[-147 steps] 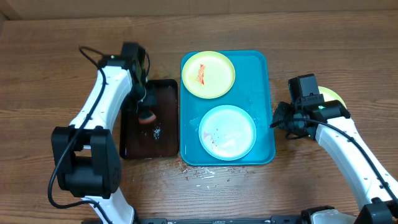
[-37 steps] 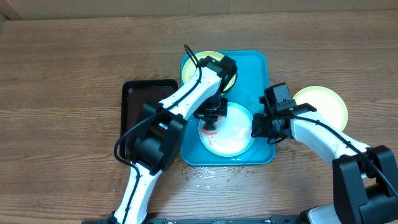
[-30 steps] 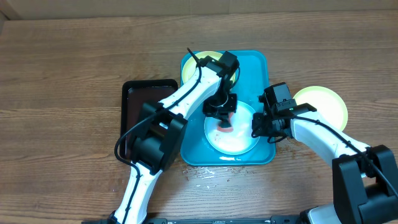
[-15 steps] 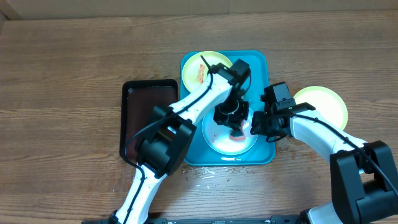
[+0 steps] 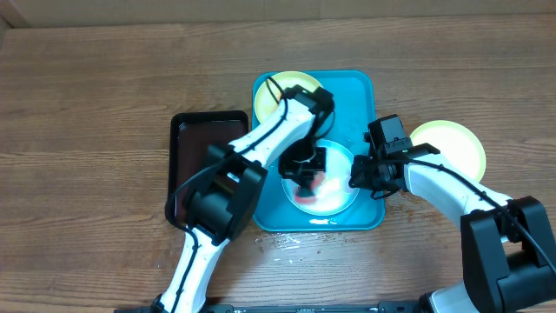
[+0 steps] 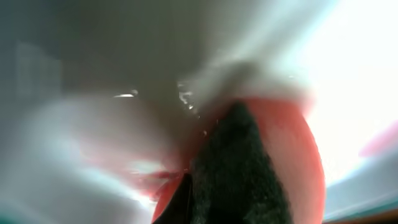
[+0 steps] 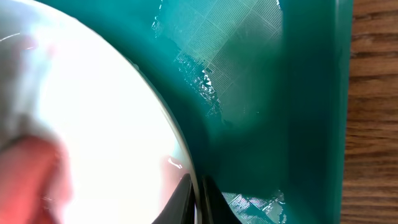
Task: Clean dirty plates on tray and stack at the side
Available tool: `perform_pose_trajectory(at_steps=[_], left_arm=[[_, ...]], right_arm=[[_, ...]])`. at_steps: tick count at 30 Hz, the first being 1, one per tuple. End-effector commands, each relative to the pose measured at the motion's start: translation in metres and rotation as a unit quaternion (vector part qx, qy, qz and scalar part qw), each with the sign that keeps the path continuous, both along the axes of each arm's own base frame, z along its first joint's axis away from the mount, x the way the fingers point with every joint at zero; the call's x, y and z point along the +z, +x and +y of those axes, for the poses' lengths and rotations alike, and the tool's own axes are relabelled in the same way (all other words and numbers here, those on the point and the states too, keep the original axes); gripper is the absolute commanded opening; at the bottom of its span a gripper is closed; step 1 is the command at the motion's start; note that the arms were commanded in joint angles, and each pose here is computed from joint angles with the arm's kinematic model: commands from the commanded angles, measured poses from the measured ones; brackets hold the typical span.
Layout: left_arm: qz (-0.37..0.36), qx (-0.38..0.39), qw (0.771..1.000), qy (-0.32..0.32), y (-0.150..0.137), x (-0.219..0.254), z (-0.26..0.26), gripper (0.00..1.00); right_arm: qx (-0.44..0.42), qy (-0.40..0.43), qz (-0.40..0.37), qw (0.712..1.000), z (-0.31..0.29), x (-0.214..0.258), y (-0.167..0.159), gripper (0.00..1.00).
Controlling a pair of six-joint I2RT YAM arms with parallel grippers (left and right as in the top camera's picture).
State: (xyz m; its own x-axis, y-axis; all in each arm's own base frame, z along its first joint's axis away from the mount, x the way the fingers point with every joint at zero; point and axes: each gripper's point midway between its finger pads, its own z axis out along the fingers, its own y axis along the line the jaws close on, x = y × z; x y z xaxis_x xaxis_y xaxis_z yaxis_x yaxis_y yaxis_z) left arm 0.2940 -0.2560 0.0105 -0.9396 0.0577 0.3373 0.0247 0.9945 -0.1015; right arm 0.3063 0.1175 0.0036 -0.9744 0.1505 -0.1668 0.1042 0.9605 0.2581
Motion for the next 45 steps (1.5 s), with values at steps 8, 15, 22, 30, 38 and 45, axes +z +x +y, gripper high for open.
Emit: perform_pose_trajectory(at_steps=[8, 15, 22, 30, 38, 45], left_arm=[[-0.143, -0.055, 0.972, 0.18, 0.062, -0.01, 0.069, 0.04], [-0.1, -0.016, 0.994, -0.029, 0.058, -0.005, -0.006, 0.04], [-0.059, -0.019, 0.982, -0.18, 0.032, -0.001, -0.082, 0.04], [0.032, -0.016, 0.977, -0.208, -0.012, -0.009, -0.106, 0.04], [0.048, -0.018, 0.992, -0.116, -0.019, -0.016, -0.062, 0.04], [-0.015, -0.019, 1.0, -0.017, 0.01, -0.007, -0.009, 0.04]], right_arm=[[-0.033, -0.043, 0.02, 0.998, -0.015, -0.018, -0.004, 0.04], [-0.06, -0.057, 0.019, 0.996, -0.022, -0.019, -0.003, 0.04], [-0.06, -0.057, 0.021, 0.996, -0.022, -0.019, -0.004, 0.04], [-0.06, -0.059, 0.026, 0.996, -0.023, -0.02, -0.006, 0.04], [-0.06, -0.059, 0.026, 0.996, -0.023, -0.02, -0.006, 0.04], [-0.06, -0.06, 0.026, 0.996, -0.023, -0.02, -0.006, 0.04]])
